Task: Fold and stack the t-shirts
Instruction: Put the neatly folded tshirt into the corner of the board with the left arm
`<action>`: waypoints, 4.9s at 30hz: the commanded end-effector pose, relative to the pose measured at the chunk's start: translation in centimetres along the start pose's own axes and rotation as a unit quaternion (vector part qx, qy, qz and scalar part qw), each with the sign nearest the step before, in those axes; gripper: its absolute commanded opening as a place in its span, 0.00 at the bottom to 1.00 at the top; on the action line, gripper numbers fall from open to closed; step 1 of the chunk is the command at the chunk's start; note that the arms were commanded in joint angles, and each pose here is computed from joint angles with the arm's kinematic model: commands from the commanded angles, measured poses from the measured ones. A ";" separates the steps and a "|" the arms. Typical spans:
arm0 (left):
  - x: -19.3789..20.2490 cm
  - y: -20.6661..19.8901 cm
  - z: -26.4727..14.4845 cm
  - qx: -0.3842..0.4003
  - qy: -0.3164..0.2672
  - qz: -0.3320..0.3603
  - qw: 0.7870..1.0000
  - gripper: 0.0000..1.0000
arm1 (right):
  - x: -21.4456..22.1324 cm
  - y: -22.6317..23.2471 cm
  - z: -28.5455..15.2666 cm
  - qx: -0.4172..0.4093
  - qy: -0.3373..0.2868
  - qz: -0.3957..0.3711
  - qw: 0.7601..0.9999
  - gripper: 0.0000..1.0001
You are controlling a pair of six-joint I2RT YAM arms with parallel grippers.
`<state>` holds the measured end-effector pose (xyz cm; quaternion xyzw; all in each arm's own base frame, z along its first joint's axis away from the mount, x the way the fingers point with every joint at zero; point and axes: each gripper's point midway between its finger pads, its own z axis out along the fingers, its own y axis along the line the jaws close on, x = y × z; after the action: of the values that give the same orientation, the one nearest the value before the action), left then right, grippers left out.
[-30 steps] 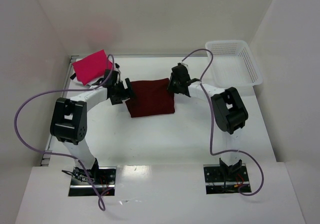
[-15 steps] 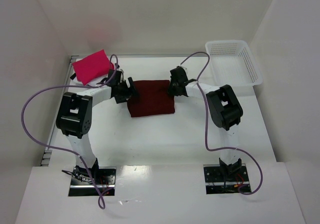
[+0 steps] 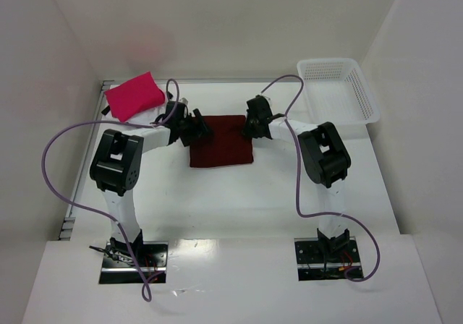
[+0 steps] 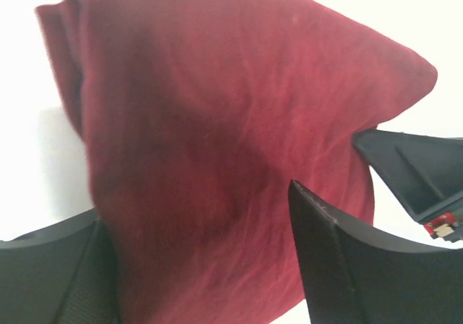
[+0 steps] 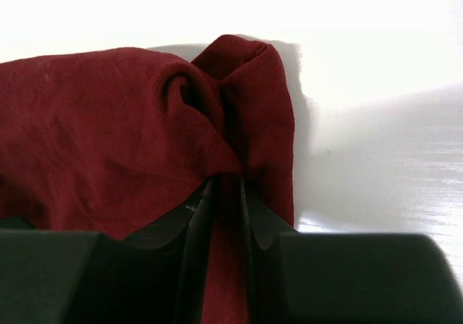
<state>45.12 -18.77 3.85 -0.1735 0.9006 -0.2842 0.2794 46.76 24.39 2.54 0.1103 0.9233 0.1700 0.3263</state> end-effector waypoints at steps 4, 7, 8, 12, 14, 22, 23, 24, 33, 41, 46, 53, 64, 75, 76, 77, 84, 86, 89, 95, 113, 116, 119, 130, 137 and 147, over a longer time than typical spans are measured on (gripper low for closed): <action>6.2 4.5 1.7 -0.058 0.085 -0.031 0.994 0.63 | 0.7 -0.6 1.4 0.003 0.012 -0.006 1.000 0.25; 6.3 4.7 1.7 -0.064 0.086 -0.032 0.994 0.34 | 0.9 -0.4 1.5 0.001 0.018 -0.006 1.000 0.25; 6.3 4.7 1.7 -0.064 0.086 -0.032 0.994 0.26 | 0.8 -0.4 1.5 0.000 0.018 -0.006 1.000 0.25; 6.0 4.5 1.6 -0.062 0.087 -0.016 0.994 0.00 | -0.2 0.3 0.5 -0.014 0.016 -0.002 1.000 0.37; 5.4 4.1 1.5 -0.059 0.086 0.002 0.995 0.00 | -1.0 0.8 -0.6 -0.028 0.019 -0.003 0.999 0.52; -3.2 2.1 -1.0 -0.078 0.031 0.089 0.993 0.00 | -8.1 2.5 -10.7 -0.070 -0.074 -0.019 0.995 1.00; -4.3 1.9 -0.9 -0.087 0.025 0.105 0.990 0.00 | -8.0 2.4 -11.4 -0.069 -0.073 -0.023 0.995 1.00; -6.1 0.9 -1.1 -0.085 0.012 0.129 0.988 0.00 | -8.0 2.3 -12.2 -0.070 -0.075 -0.028 0.994 1.00; -16.6 1.3 -5.1 -0.098 -0.071 0.136 0.983 0.00 | -5.3 -0.1 -16.9 -0.082 -0.083 0.008 0.993 1.00; -24.1 0.5 -8.1 -0.081 -0.153 0.129 0.976 0.00 | -3.9 -0.3 -18.9 -0.095 -0.070 0.006 0.993 1.00; -28.0 0.8 -9.9 -0.072 -0.180 0.109 0.975 0.00 | -2.6 -0.9 -20.1 -0.097 -0.063 0.006 0.993 1.00; -31.1 2.7 -12.8 -0.046 -0.202 0.070 0.976 0.00 | -1.5 -1.5 -20.3 -0.095 -0.050 0.006 0.994 1.00; -33.4 5.2 -18.6 -0.022 -0.238 0.047 0.970 0.02 | -0.6 -0.8 -19.2 -0.100 -0.027 -0.001 0.995 1.00; -32.4 13.7 -17.8 -0.077 -0.237 -0.027 0.968 0.03 | -0.8 -0.6 -19.3 -0.103 -0.031 -0.001 0.994 1.00; -32.5 14.2 -18.1 -0.080 -0.240 -0.031 0.967 0.03 | -0.9 -0.7 -19.2 -0.099 -0.034 -0.001 0.995 1.00; -32.3 14.6 -18.0 -0.087 -0.239 -0.034 0.967 0.03 | -0.9 -0.7 -19.2 -0.099 -0.034 -0.001 0.995 1.00; -33.0 17.0 -17.9 -0.104 -0.240 -0.050 0.964 0.51 | -0.7 -0.7 -19.1 -0.103 -0.031 -0.001 0.994 1.00; -33.1 16.9 -18.5 -0.111 -0.244 -0.051 0.962 0.66 | -0.7 -0.7 -19.1 -0.103 -0.031 -0.001 0.994 1.00; -33.2 16.8 -20.0 -0.131 -0.267 -0.056 0.953 0.95 | -1.1 -0.6 -19.7 -0.105 -0.043 -0.007 0.994 1.00; -33.9 13.9 -23.8 -0.124 -0.298 -0.025 0.946 1.00 | -4.2 -0.4 -20.7 -0.080 -0.083 -0.009 0.993 1.00; -29.5 12.5 -13.3 -0.121 -0.243 -0.004 0.962 0.87 | -10.3 0.6 -22.8 -0.079 -0.159 0.004 0.984 1.00; -28.6 15.4 -10.9 -0.158 -0.215 -0.023 0.963 0.87 | -11.3 -0.3 -23.2 -0.059 -0.173 0.006 0.983 1.00; -29.0 18.0 -10.6 -0.179 -0.209 -0.040 0.961 0.90 | -11.9 -1.1 -23.1 -0.051 -0.173 0.007 0.984 1.00; -32.3 10.0 -13.2 -0.131 -0.236 0.048 0.962 0.99 | -13.4 -2.3 -22.5 -0.035 -0.180 0.005 0.983 1.00; -28.4 -3.2 -19.3 -0.072 -0.259 0.169 0.948 0.99 | -17.0 -4.0 -24.7 -0.021 -0.221 0.015 0.975 1.00; -12.4 -9.4 -19.2 0.013 -0.176 0.224 0.959 0.99 | -14.9 -5.9 -29.5 -0.034 -0.254 -0.007 0.967 1.00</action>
<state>45.48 -12.17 32.19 -0.0088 0.8235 -0.1970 0.5319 40.68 7.25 27.73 0.1568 0.8246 0.1568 0.5205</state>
